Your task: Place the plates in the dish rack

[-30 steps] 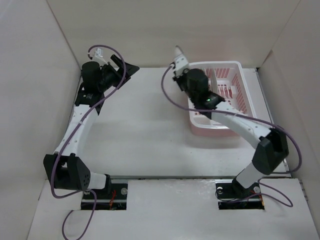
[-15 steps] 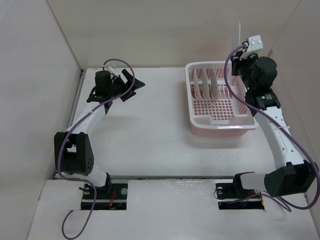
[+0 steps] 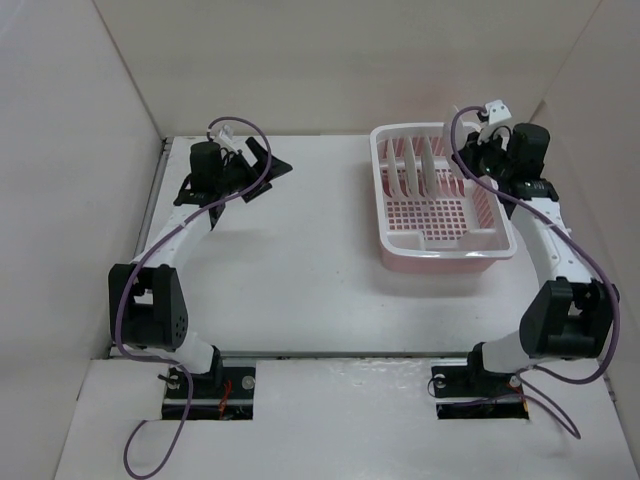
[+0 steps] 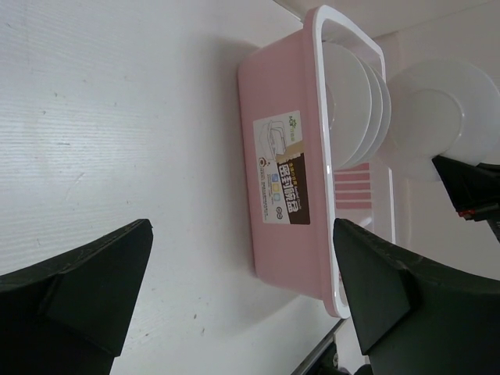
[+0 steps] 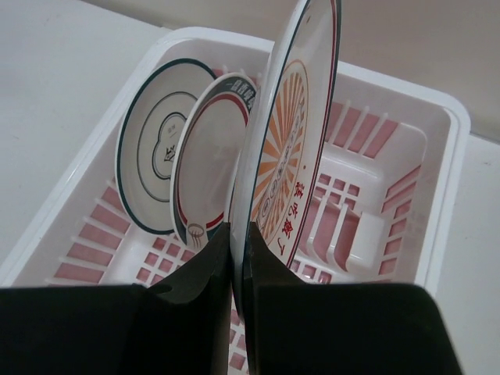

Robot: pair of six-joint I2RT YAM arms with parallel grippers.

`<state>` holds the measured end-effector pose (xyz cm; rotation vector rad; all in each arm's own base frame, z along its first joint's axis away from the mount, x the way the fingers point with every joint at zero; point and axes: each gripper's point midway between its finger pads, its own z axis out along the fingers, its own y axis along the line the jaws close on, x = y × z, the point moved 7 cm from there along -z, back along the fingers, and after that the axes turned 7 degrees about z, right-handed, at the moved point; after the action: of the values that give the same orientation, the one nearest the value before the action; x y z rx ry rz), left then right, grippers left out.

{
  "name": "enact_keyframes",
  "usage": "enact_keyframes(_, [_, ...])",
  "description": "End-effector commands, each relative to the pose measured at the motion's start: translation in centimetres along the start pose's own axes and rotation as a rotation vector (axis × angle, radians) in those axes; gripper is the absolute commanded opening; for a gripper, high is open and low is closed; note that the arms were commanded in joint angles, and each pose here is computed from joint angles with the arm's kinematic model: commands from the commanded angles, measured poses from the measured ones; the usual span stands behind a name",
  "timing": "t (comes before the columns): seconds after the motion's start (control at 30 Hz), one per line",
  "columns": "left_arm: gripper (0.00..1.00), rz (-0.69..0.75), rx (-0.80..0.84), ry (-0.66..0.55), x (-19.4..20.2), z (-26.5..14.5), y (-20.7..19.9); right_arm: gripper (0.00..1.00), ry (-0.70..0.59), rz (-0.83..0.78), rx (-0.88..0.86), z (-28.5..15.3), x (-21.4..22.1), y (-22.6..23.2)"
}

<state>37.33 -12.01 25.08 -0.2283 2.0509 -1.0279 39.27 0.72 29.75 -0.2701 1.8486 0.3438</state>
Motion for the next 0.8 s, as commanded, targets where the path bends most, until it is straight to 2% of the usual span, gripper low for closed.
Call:
enact_keyframes(0.0, [1.0,0.074,0.068,-0.06,-1.1,-1.4,-2.0,0.0,-0.088,-0.029,-0.048,0.4,-1.6,0.4])
enact_keyframes(0.23, [1.0,0.079,0.073,-0.066,-1.2,-1.7,-2.3,0.0,-0.068,0.0,0.045,0.9,-0.2,0.0])
enact_keyframes(0.77, [1.0,0.085,0.092,-0.06,-1.0,-1.9,-2.5,0.0,0.033,0.04,0.053,3.8,2.9,-1.0])
